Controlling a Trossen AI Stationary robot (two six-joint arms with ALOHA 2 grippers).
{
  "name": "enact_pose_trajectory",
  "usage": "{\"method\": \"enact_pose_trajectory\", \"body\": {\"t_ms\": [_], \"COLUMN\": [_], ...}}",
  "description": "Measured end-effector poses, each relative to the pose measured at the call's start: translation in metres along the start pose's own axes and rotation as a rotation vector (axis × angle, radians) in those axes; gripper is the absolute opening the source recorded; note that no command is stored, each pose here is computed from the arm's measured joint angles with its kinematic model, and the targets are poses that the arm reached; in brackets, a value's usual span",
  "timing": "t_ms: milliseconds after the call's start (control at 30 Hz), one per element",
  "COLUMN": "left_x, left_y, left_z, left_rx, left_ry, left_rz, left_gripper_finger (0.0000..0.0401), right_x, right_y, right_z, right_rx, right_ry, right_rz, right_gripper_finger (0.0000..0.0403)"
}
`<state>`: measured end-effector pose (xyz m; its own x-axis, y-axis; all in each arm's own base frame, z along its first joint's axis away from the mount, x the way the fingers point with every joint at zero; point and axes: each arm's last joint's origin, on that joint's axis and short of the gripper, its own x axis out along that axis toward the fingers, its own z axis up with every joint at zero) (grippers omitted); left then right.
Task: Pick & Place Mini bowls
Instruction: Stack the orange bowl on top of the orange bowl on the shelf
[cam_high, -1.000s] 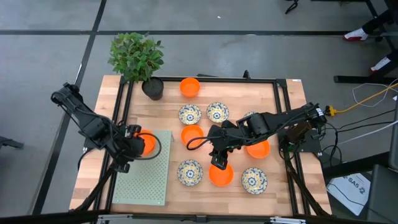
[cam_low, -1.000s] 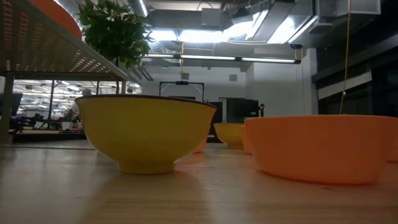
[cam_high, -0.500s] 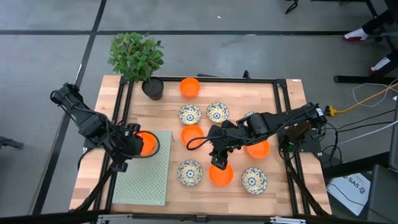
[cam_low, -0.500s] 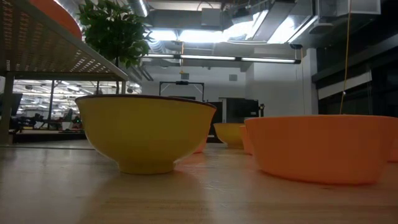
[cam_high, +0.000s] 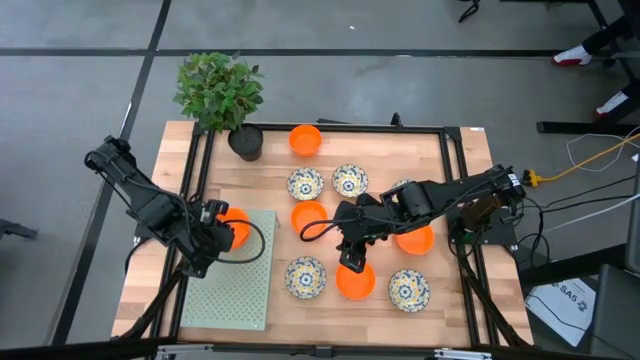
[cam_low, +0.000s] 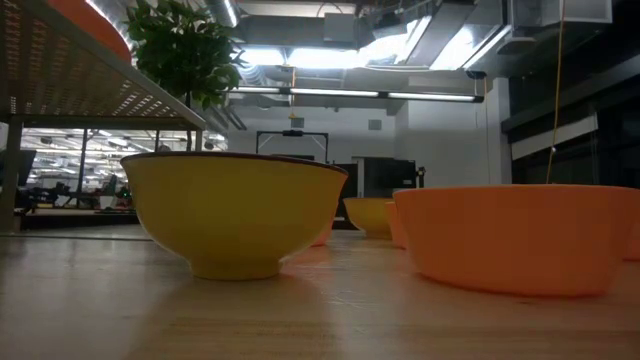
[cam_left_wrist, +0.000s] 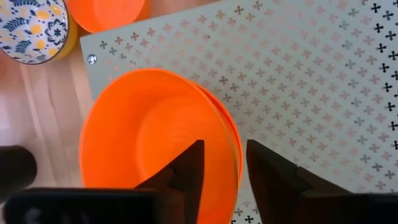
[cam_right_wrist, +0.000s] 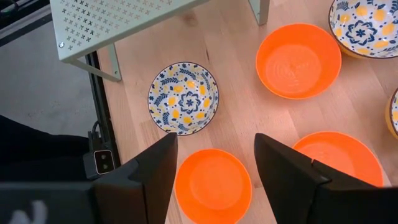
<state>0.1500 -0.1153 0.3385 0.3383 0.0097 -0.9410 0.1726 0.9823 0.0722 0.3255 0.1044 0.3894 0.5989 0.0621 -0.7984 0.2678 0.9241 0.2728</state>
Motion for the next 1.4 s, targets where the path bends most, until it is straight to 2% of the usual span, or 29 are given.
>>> {"method": "enact_pose_trajectory", "body": {"t_ms": [167, 233, 733, 1033, 1167, 1400], "left_x": [0.000, 0.000, -0.006, 0.006, 0.005, 0.005], "left_y": [-0.001, -0.001, -0.003, -0.005, -0.006, -0.006], "left_z": [0.000, 0.001, 0.004, 0.000, 0.000, -0.001], "left_rx": [-0.002, -0.006, -0.010, -0.075, -0.102, -0.121], "left_ry": [0.003, -0.003, -0.072, -0.041, -0.075, -0.064], "left_rz": [-0.016, -0.020, 0.016, 0.035, 0.077, 0.065], "left_gripper_finger": [0.0027, 0.0009, 0.0003, 0.0002, 0.0003, 0.0007], "right_x": [0.000, 0.000, 0.000, 0.000, 0.000, 0.000], "right_y": [0.000, 0.000, 0.000, 0.000, 0.000, 0.000], "right_z": [0.000, 0.000, 0.000, 0.000, 0.000, 0.000], "right_rx": [0.000, 0.000, -0.003, -0.025, -0.026, -0.026], "right_ry": [0.000, 0.000, 0.001, 0.001, 0.001, 0.001], "right_rz": [0.000, 0.000, 0.000, -0.001, -0.001, -0.001], "right_gripper_finger": [0.0213, 0.0213, 0.0213, 0.0213, 0.0213, 0.0213]}}
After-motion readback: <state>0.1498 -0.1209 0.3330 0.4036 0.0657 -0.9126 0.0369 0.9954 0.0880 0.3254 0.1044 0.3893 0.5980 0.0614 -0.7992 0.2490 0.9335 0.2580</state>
